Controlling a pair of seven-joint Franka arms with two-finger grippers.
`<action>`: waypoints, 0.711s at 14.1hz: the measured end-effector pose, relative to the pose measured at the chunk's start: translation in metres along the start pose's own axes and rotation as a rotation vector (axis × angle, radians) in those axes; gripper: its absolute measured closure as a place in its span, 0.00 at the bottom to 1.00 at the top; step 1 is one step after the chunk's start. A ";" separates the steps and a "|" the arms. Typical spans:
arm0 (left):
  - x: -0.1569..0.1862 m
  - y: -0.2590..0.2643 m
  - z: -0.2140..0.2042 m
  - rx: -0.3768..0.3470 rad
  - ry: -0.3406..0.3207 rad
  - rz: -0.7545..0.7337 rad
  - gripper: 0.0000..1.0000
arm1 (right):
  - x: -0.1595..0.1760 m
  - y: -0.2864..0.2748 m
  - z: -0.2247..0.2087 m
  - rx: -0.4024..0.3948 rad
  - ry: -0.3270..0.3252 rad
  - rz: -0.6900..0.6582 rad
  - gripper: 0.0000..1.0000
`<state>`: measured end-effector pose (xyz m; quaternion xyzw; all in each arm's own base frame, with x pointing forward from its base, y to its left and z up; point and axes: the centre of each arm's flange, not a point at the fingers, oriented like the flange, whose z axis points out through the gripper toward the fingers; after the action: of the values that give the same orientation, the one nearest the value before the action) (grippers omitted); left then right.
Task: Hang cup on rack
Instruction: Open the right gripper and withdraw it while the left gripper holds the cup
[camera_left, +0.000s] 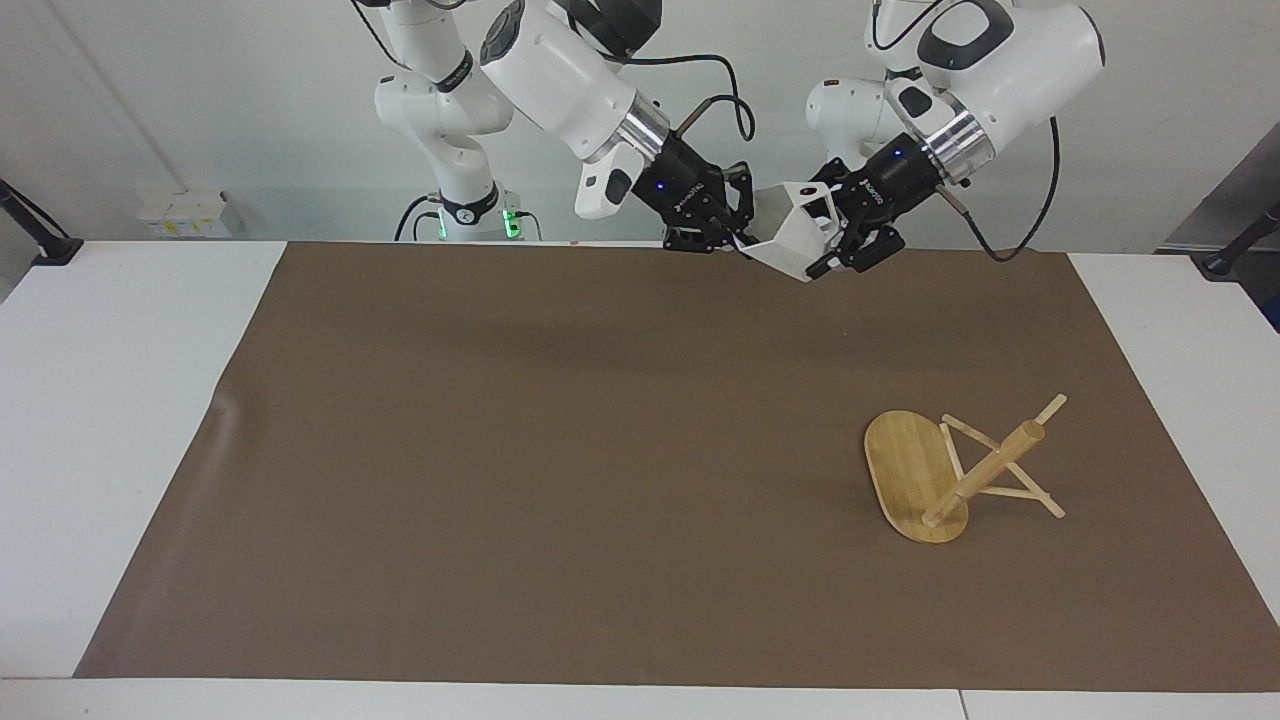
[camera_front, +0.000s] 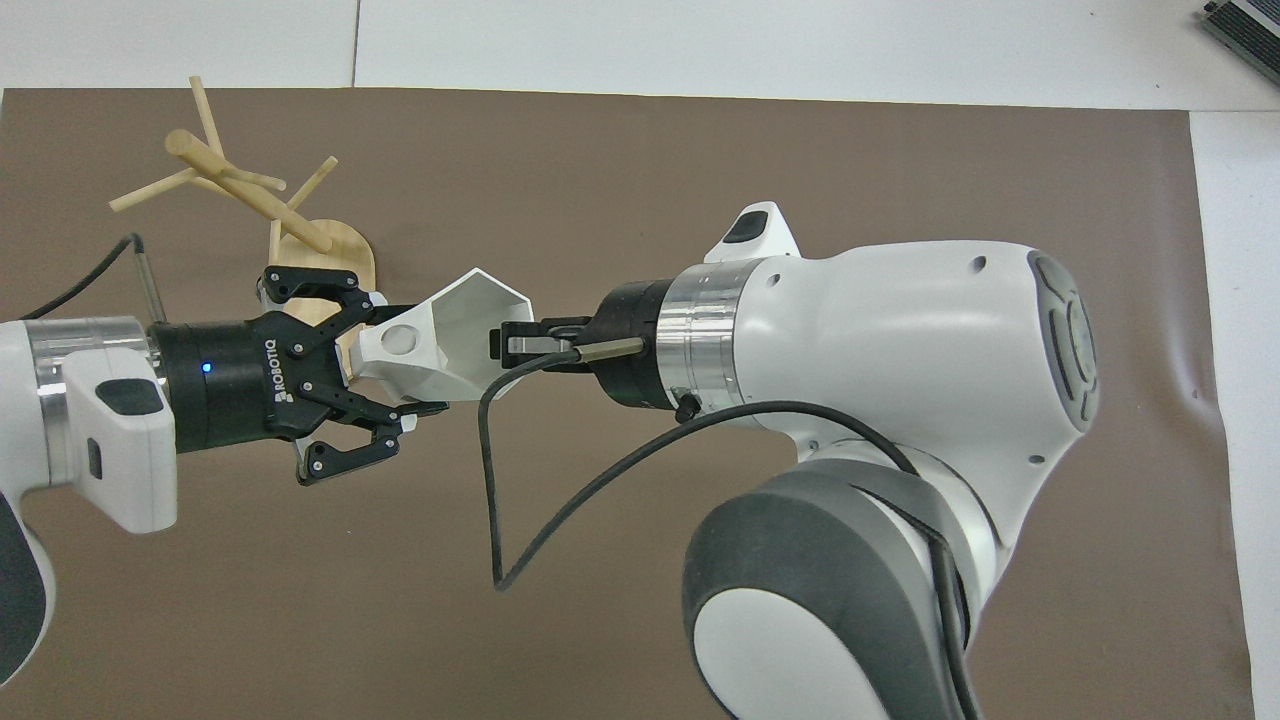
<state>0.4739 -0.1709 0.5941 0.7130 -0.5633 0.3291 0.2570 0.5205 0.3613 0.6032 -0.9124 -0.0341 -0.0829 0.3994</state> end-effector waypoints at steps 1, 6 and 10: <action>-0.001 -0.001 -0.001 0.006 0.001 -0.002 0.28 | 0.000 0.000 0.000 0.000 0.000 0.009 0.84; -0.003 -0.006 -0.005 0.038 0.007 -0.009 0.28 | -0.001 0.000 0.001 0.000 -0.002 0.069 0.30; -0.008 -0.012 -0.009 0.060 0.009 -0.052 0.28 | 0.003 0.004 -0.002 -0.013 0.007 0.070 0.00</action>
<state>0.4824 -0.1569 0.5937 0.7334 -0.5331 0.3423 0.2465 0.5237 0.3569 0.6018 -0.9153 -0.0001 -0.0720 0.3963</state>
